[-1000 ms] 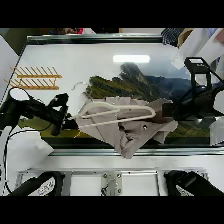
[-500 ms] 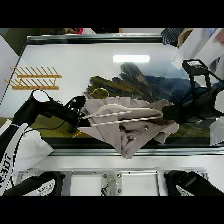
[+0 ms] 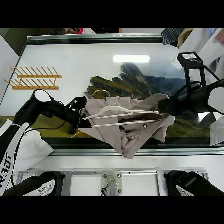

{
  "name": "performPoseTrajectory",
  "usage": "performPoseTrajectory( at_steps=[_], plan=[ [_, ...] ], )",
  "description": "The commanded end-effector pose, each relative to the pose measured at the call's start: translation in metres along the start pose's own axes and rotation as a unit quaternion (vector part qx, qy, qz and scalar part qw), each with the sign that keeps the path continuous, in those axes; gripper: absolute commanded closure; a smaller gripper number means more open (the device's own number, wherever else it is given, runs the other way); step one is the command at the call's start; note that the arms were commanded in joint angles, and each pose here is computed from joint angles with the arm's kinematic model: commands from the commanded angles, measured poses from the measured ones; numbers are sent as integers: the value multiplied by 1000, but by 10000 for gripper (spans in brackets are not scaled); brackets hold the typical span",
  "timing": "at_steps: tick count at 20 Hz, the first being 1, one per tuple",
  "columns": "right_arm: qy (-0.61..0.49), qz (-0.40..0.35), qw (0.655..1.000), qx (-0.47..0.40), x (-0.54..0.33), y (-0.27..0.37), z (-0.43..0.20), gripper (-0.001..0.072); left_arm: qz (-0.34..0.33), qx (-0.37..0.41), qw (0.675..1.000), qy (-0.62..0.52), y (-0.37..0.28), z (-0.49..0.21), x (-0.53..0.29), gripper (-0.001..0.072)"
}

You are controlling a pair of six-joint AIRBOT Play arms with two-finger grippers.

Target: Fold the clothes and pants, and hang the long-sleeved shirts on hangers.

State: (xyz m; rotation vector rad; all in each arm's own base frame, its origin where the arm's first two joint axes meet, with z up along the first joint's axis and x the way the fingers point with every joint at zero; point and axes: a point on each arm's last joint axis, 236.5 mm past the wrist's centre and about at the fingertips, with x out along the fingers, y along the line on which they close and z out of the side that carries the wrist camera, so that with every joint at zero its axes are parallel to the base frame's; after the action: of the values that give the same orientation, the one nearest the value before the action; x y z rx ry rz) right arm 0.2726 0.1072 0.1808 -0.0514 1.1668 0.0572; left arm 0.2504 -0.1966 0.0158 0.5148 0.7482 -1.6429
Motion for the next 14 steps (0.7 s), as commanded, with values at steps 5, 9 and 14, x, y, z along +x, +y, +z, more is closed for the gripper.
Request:
performPoseTrajectory(
  at_steps=[5,9,14],
  plan=[
    [-24,83,996,-25,-2,41,11,699,-8,2,1000,7,-3,-3,0,694],
    [-14,112,992,-49,-6,64,2,699,-8,2,1000,7,-4,-3,0,694],
    [-21,186,980,-69,-12,112,0,700,-8,2,1000,3,-3,-1,0,694]
  ],
)
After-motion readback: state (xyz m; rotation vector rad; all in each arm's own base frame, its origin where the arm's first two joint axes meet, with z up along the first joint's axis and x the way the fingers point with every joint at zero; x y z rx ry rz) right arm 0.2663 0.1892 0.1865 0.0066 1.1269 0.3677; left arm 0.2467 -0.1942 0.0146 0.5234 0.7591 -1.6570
